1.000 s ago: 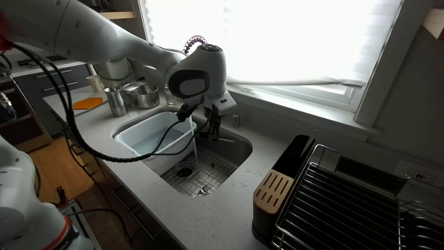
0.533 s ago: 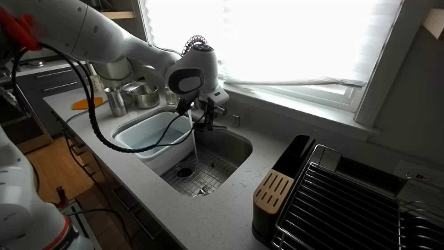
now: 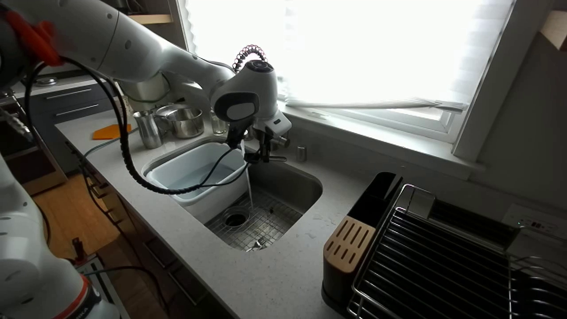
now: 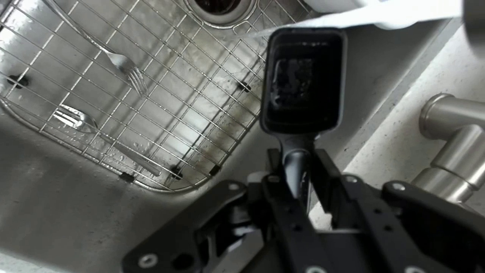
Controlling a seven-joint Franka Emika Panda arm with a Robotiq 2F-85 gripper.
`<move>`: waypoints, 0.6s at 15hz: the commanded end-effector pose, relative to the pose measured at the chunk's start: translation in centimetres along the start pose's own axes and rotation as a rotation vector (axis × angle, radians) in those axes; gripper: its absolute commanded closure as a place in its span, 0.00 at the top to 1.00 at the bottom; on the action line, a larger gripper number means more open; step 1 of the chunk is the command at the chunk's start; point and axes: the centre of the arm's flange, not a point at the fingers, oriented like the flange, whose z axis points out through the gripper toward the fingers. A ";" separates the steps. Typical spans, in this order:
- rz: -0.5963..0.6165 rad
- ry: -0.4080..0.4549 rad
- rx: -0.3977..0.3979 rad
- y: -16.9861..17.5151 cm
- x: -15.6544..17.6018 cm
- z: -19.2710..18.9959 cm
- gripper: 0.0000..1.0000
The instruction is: Place the black ladle under the running faucet then put it back on the counter.
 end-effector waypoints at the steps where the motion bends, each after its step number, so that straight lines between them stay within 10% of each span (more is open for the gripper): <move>1: -0.001 -0.020 0.059 -0.5 0.2 0.8 0.06; 9: 0.010 -0.055 0.113 -0.9 -0.1 1.1 0.06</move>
